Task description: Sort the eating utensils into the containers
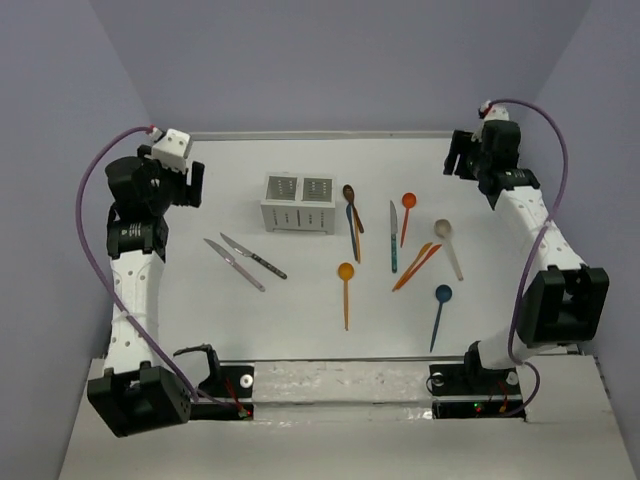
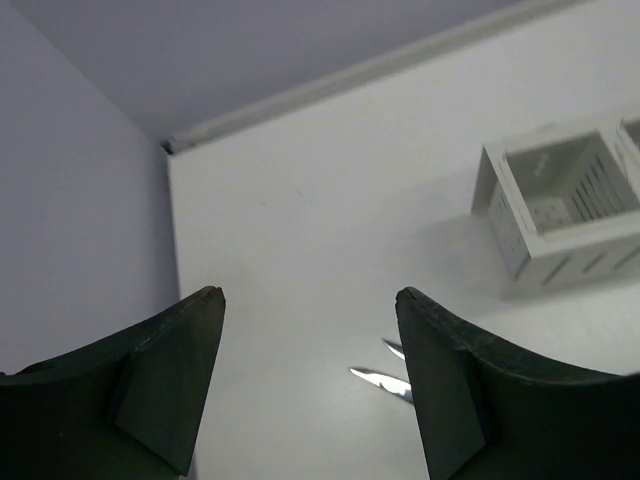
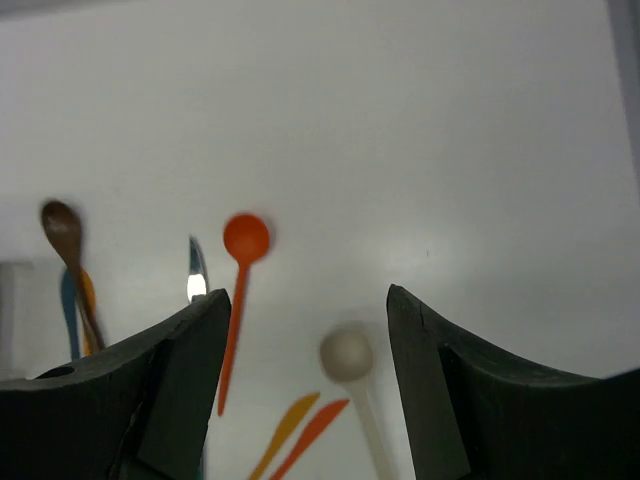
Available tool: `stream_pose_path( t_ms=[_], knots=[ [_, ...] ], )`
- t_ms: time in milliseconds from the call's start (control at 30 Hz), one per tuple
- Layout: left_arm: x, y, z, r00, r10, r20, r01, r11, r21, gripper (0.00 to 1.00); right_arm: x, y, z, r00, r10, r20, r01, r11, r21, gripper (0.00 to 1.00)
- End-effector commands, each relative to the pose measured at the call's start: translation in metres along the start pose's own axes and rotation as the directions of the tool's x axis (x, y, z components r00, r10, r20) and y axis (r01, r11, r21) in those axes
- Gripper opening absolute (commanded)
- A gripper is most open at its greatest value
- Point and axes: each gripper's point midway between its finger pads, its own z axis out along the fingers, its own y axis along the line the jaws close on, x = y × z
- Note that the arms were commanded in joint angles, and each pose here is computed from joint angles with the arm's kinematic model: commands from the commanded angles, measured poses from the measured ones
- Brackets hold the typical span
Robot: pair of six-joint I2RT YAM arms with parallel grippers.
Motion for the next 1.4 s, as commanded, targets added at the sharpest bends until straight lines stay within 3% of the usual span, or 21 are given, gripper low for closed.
stream_pose_path(
  t_ms=[0, 133, 467, 700, 933, 1100, 1267, 1300, 1367],
  knots=[
    [0.114, -0.048, -0.005, 0.937, -0.039, -0.346, 0.112, 0.975, 0.192, 0.81, 0.105, -0.017, -0.015, 0.901, -0.009, -0.434, 0.036, 0.998, 0.055, 0.71],
    [0.133, -0.056, -0.006, 0.927, -0.035, -0.373, 0.123, 0.969, 0.215, 0.83, 0.158, -0.025, -0.023, 0.815, 0.002, -0.579, 0.049, 0.996, 0.073, 0.74],
    [0.172, -0.057, -0.008, 0.904, -0.014, -0.428, 0.099, 0.979, 0.177, 0.84, 0.242, -0.038, -0.02, 0.669, 0.001, -0.743, 0.085, 0.993, 0.078, 0.7],
    [0.179, -0.054, -0.015, 0.904, 0.001, -0.428, 0.069, 0.987, 0.148, 0.86, 0.275, -0.045, -0.013, 0.617, -0.004, -0.787, 0.107, 0.991, 0.078, 0.69],
    [0.179, -0.052, -0.023, 0.913, 0.026, -0.406, 0.028, 0.992, 0.126, 0.88, 0.288, -0.043, -0.008, 0.599, -0.013, -0.801, 0.097, 0.994, 0.057, 0.51],
    [0.176, -0.051, -0.024, 0.92, 0.031, -0.39, 0.018, 0.993, 0.121, 0.89, 0.28, -0.046, -0.008, 0.619, -0.02, -0.785, 0.115, 0.991, 0.066, 0.36],
    [0.173, -0.05, -0.026, 0.927, 0.045, -0.371, 0.0, 0.993, 0.118, 0.89, 0.264, -0.053, -0.009, 0.657, -0.028, -0.754, 0.149, 0.985, 0.093, 0.17],
    [0.173, -0.05, -0.027, 0.929, 0.047, -0.368, -0.004, 0.993, 0.116, 0.9, 0.255, -0.055, -0.009, 0.675, -0.032, -0.738, 0.161, 0.981, 0.105, 0.07],
    [0.172, -0.05, -0.027, 0.931, 0.05, -0.363, -0.009, 0.994, 0.113, 0.9, 0.244, -0.056, -0.01, 0.696, -0.035, -0.717, 0.167, 0.979, 0.115, 0.0]
  ],
)
